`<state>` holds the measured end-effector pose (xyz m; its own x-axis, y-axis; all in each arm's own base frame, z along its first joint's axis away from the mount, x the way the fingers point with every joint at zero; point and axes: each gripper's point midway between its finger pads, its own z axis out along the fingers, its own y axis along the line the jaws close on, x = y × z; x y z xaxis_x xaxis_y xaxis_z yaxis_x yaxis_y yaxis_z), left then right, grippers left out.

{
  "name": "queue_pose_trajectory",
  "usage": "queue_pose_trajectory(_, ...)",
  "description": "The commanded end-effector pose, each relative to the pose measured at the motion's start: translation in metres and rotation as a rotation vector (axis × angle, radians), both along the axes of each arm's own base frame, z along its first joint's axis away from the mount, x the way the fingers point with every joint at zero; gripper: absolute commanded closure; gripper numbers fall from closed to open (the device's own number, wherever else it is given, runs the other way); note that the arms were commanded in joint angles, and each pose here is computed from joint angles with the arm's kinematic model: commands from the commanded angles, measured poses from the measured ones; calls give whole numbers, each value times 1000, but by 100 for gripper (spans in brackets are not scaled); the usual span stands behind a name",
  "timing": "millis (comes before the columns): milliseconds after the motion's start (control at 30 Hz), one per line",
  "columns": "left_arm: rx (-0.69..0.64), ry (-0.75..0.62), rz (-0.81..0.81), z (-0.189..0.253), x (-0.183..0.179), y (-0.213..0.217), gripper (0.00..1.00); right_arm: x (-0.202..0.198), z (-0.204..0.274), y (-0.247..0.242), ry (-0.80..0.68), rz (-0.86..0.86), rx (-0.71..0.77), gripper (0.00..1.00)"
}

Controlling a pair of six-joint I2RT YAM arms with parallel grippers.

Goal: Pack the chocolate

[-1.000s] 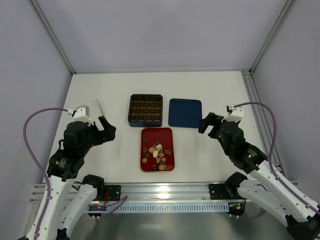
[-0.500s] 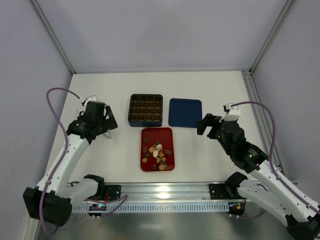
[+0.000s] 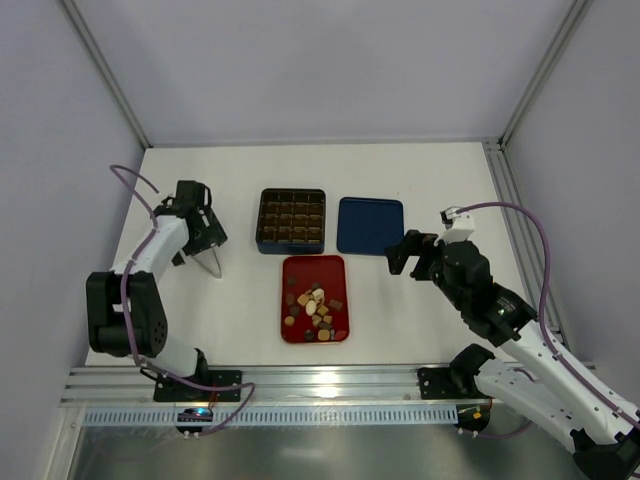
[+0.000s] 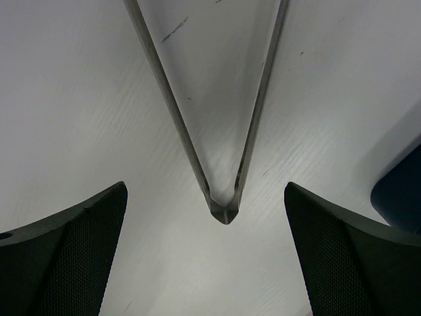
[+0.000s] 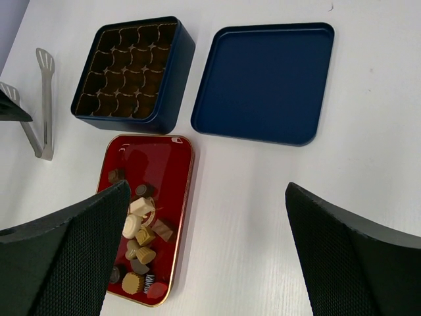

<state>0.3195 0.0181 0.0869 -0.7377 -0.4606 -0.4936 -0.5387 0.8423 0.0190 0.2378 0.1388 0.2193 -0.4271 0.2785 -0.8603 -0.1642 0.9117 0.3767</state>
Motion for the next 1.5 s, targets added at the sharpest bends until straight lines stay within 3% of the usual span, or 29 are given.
queue_pose_trajectory(0,-66,-31,22,-12,21,10,0,0,17,6,-33,26,29,0)
queue_pose_trajectory(567,-116,7,140,-52,42,18,2,-1,1,10,-14,32,54,0)
queue_pose_trajectory(1300,-112,48,167,-78,51,21,18,4,-14,17,19,42,41,0)
queue_pose_trajectory(1433,-122,62,172,-83,47,19,25,4,-17,18,28,48,41,0)
queue_pose_trajectory(1467,-128,61,168,-82,47,18,31,3,-17,19,29,53,44,0)
